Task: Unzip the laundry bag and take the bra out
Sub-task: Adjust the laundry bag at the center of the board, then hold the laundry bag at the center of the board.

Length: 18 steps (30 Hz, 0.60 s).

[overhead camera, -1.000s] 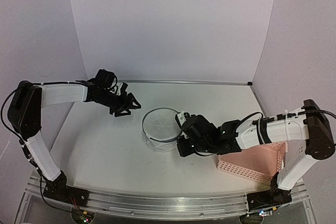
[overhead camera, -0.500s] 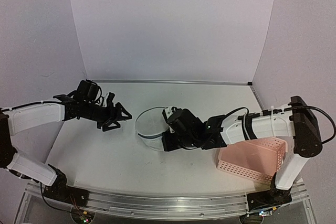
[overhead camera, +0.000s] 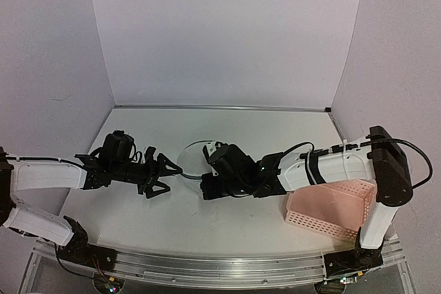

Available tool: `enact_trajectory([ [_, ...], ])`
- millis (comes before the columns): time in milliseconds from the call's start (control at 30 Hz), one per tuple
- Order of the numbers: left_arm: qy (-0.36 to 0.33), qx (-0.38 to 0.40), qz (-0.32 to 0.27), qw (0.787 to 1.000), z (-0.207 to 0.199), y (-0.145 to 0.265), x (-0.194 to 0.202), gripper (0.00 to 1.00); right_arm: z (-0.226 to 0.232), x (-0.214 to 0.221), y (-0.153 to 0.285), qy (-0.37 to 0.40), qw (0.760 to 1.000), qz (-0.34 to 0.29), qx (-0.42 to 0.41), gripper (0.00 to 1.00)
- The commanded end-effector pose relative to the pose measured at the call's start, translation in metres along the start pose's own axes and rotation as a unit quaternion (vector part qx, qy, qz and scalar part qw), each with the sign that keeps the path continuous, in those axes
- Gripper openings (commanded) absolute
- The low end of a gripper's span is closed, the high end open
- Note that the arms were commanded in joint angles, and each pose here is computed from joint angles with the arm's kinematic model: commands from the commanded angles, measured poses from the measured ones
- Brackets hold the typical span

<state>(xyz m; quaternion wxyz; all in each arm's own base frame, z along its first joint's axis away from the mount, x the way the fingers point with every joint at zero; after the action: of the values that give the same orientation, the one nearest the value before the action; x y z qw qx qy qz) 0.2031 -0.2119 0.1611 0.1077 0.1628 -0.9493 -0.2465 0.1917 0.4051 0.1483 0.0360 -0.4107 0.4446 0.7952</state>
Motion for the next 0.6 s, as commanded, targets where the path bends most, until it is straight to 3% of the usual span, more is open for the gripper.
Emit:
enact_trajectory([
  [0, -0.006, 0.077, -0.008, 0.997, -0.038, -0.011, -0.003, 0.86, 0.016, -0.023, 0.008, -0.008, 0.999, -0.040, -0.023, 0.00],
  [267, 0.004, 0.078, 0.006, 0.997, -0.048, -0.041, -0.008, 0.81, 0.017, -0.020, 0.015, 0.000, 0.999, -0.045, -0.020, 0.00],
  [567, 0.018, 0.092, 0.010, 0.996, -0.053, -0.050, -0.010, 0.59, 0.015, -0.019, 0.019, 0.004, 0.999, -0.048, -0.014, 0.00],
])
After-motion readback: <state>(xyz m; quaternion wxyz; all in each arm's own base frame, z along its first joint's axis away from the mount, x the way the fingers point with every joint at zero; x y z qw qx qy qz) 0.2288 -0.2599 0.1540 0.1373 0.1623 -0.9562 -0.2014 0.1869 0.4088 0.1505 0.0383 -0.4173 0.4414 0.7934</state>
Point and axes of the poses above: each gripper's point midway between its finger pads, its own y axis back along the fingers, its own z axis along the line the jaws close on, x = y × z, the point moved 7 cm from there along y, back along the fingers, and after that the axes turned 11 degrees about y, right-handed, at the moved point
